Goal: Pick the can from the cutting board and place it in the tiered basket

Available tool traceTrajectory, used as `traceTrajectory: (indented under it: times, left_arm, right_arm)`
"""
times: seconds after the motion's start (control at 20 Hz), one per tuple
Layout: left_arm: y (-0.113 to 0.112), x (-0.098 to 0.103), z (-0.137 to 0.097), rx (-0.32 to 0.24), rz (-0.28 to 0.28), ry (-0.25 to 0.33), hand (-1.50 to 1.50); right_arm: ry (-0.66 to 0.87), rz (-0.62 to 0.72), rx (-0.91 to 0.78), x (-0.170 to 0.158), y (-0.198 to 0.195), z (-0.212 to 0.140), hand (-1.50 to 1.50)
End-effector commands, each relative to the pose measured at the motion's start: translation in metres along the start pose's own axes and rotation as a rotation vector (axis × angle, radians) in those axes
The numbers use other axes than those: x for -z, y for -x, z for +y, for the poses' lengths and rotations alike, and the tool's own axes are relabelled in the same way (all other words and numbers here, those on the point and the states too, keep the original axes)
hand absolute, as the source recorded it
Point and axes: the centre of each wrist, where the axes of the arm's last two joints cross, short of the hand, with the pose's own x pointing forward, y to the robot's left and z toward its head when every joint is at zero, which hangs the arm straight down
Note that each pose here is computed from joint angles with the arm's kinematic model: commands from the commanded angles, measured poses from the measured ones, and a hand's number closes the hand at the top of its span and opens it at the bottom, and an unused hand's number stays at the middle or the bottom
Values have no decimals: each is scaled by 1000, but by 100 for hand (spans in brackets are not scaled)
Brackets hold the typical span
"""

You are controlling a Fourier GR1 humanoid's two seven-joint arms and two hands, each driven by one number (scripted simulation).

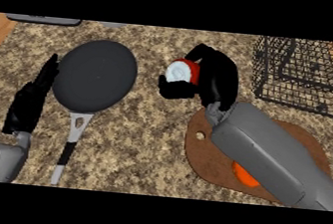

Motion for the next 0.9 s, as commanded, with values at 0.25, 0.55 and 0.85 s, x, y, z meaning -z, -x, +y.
traceTrajectory:
  times: [0.25,0.55,0.85]
  left_arm:
    - [17,-11,16,8,2,-6,0]
    - [13,-9,11,2,20,-16,0]
    - [-7,5,-8,-13,5,8,0]
  right_arm:
    - [327,-46,-10,18,-56,-68,150]
    - [332,-14,-154,40,-51,-117,150]
    - [293,-18,-33,62,-39,-129,150]
